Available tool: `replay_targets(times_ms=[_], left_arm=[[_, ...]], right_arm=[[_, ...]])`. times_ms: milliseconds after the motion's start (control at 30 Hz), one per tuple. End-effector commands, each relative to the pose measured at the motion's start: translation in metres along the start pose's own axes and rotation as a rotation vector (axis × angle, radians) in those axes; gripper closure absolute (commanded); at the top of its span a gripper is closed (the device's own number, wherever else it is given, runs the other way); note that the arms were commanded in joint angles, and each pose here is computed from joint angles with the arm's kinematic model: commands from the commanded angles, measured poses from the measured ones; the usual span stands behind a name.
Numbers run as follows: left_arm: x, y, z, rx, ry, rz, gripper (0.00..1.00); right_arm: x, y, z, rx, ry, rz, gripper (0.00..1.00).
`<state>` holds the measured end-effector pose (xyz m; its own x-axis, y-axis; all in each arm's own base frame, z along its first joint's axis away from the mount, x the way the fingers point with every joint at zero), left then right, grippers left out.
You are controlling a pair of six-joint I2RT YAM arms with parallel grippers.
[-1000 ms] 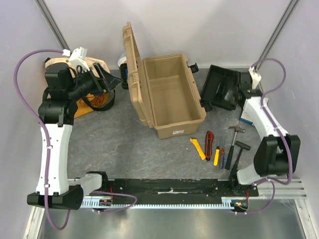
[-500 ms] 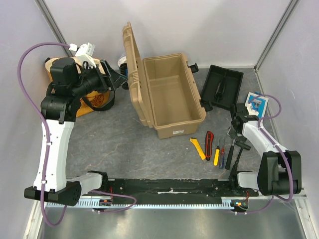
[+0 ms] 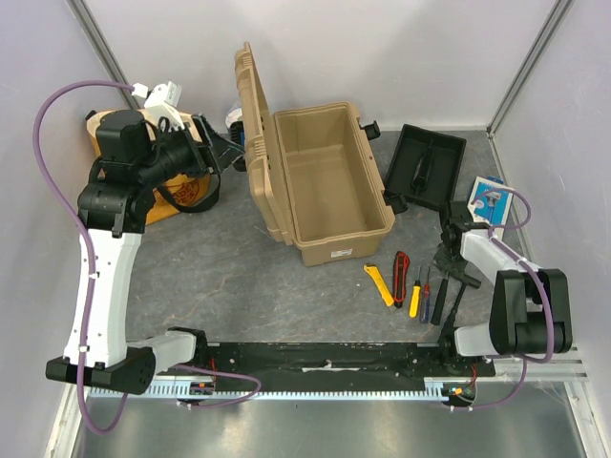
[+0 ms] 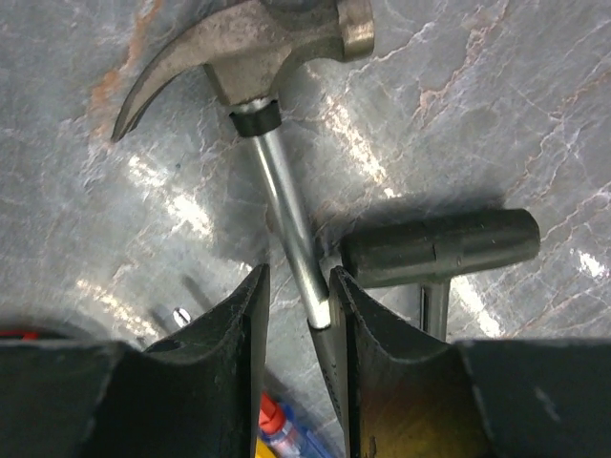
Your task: Pack the tool kit
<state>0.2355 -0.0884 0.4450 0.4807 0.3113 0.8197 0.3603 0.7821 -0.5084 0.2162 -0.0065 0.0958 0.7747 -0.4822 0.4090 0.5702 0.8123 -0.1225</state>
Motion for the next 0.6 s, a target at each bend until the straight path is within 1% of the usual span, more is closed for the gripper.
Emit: replay_targets(times_ms=[0,267,300,367,400,567], left_arm=[[0.012,-0.009,0.007,-0.022,-0.043,-0.059,0.27],[0.013,-0.007,0.004,-0.014,-0.041,-0.053,0.27],[0.013,-0.007,0.004,-0.013,-0.043,-0.054,0.27],[0.015,-0.009,0.004,-0.016,-0.046,-0.055,0.27],[0.016,-0.009,0.004,-0.016,-0.049,-0.051,0.27],[0.021,-0.014,0.005,-0.037,-0.057,-0.046,0.27]], right_arm=[[0.005,-0.002,-0.013,0.000,0.007,-0.019,0.62],[0.000,0.000,-0.021,0.024,0.042,-0.024,0.64],[0.000,0.001,-0.022,0.028,0.045,-0.024,0.67],[0.000,0.001,-0.022,0.037,0.042,-0.016,0.90],[0.003,0.002,-0.021,0.035,0.030,-0.012,1.00],[0.032,-0.003,-0.004,-0.018,-0.073,0.025,1.00]])
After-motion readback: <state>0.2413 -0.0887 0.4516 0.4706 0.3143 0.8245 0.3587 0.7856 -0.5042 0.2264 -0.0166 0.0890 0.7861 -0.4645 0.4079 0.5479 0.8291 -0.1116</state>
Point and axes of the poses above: each gripper's point midway between its finger pads, its own z axis back along the fingers, its own y axis along the line the jaws close on, x = y × z, the point moved 8 cm from there along z, back along the fingers, and after that the axes turned 3 degrees about z, right-handed, at the moved point
